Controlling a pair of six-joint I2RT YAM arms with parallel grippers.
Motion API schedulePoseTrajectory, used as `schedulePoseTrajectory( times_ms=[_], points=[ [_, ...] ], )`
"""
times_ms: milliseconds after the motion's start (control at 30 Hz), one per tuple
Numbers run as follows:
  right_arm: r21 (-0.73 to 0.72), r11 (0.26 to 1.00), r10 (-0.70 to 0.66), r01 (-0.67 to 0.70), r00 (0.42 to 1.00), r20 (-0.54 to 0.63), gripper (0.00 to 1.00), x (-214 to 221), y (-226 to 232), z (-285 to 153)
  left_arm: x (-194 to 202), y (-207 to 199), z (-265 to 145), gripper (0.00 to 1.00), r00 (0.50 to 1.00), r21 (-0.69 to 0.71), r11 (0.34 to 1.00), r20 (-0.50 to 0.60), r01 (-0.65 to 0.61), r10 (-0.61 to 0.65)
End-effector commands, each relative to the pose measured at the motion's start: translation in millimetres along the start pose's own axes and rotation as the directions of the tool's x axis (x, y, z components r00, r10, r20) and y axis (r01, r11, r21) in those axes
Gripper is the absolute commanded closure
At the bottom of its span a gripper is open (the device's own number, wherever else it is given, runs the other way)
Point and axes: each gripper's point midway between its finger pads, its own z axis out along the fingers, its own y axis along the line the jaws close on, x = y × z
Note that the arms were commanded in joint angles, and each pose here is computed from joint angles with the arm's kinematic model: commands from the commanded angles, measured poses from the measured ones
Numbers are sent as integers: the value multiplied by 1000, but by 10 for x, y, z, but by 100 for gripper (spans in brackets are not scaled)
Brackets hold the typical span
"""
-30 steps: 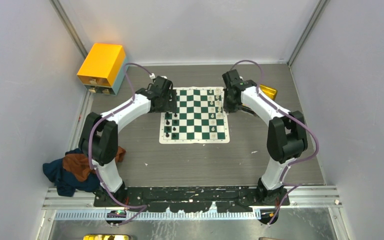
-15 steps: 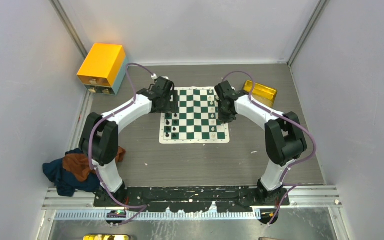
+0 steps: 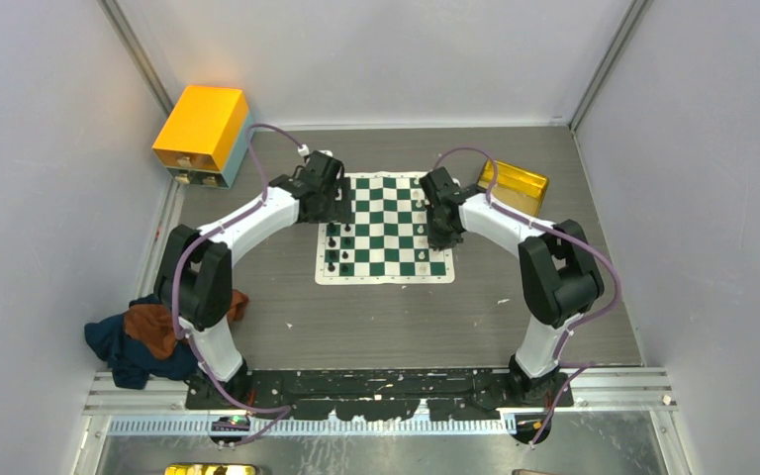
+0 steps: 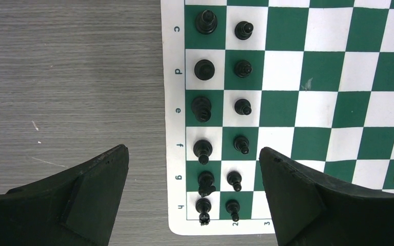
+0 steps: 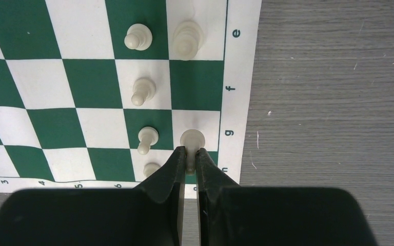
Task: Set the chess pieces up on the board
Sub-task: Place the chess piece on the chessboard.
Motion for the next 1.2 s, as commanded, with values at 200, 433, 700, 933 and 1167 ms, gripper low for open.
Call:
schedulePoseTrajectory(
  times_ms=[200, 433, 700, 933, 1167],
  points=[
    [-8, 1000, 3, -3, 1000, 9, 99, -22, 61, 111, -205, -17, -191, 1, 998, 10, 1000, 67, 13, -13],
    [-10, 1000, 6, -6, 1000, 1, 99, -1, 71, 138, -182, -14, -165, 1, 998, 7, 1000, 61, 10, -10],
    [-4, 1000, 4, -4, 1000, -12, 86, 35, 72, 157, -167, -18, -144, 1, 998, 8, 1000, 57, 7, -8],
    [-9, 1000, -1, 1, 1000, -1, 73, -8, 94, 117, -168, -25, -134, 1, 998, 10, 1000, 57, 8, -8],
    [-14, 1000, -6, 6, 1000, 16, 70, -81, 117, 23, -171, -31, -130, 1, 998, 13, 1000, 59, 8, -9]
  ],
)
